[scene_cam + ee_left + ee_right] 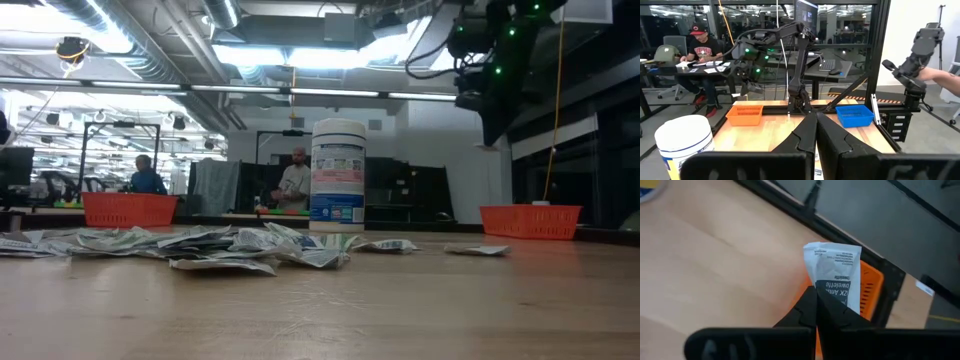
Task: Pick & Place First Aid Supplies
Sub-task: Put the gray towelette pack into the right orange bin
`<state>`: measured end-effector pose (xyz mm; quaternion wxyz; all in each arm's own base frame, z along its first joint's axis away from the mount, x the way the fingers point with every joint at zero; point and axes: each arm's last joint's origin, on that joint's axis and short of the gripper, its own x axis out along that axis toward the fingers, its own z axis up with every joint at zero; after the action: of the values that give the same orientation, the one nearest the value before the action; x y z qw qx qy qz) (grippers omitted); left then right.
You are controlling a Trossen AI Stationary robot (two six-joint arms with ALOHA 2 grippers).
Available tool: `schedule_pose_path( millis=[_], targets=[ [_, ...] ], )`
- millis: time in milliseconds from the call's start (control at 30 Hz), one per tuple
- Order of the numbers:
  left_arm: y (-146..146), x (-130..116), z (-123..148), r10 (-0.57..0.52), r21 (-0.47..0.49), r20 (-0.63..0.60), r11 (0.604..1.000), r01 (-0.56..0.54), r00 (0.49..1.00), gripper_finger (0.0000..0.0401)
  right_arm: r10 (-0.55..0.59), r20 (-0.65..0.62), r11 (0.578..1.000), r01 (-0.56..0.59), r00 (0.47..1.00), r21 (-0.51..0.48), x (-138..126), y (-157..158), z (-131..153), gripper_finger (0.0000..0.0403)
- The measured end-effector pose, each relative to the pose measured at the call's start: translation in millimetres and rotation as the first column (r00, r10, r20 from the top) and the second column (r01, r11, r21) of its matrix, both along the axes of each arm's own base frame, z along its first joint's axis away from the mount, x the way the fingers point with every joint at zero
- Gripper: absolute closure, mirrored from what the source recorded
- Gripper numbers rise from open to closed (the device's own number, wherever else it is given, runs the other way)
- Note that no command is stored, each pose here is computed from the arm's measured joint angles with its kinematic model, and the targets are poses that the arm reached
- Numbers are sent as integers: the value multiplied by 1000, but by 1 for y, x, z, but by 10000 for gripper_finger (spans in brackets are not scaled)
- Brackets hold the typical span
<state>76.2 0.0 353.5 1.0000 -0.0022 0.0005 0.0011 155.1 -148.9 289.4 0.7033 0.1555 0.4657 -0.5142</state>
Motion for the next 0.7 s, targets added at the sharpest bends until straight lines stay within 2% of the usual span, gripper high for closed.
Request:
schedule_pose_path(
  millis=[133, 300, 700],
  targets=[
    [0, 0, 0, 0, 0, 0, 1000, 0, 1000, 397, -52, -9, 999, 52, 999, 2, -10, -9, -1, 400],
    [0, 0, 0, 0, 0, 0, 1000, 0, 1000, 397, -100, -29, 994, 101, 995, 48, -21, -16, -16, 400],
    [0, 0, 0, 0, 0, 0, 1000, 0, 1000, 397, -112, -21, 992, 113, 994, 60, -23, -16, -38, 400]
  ],
)
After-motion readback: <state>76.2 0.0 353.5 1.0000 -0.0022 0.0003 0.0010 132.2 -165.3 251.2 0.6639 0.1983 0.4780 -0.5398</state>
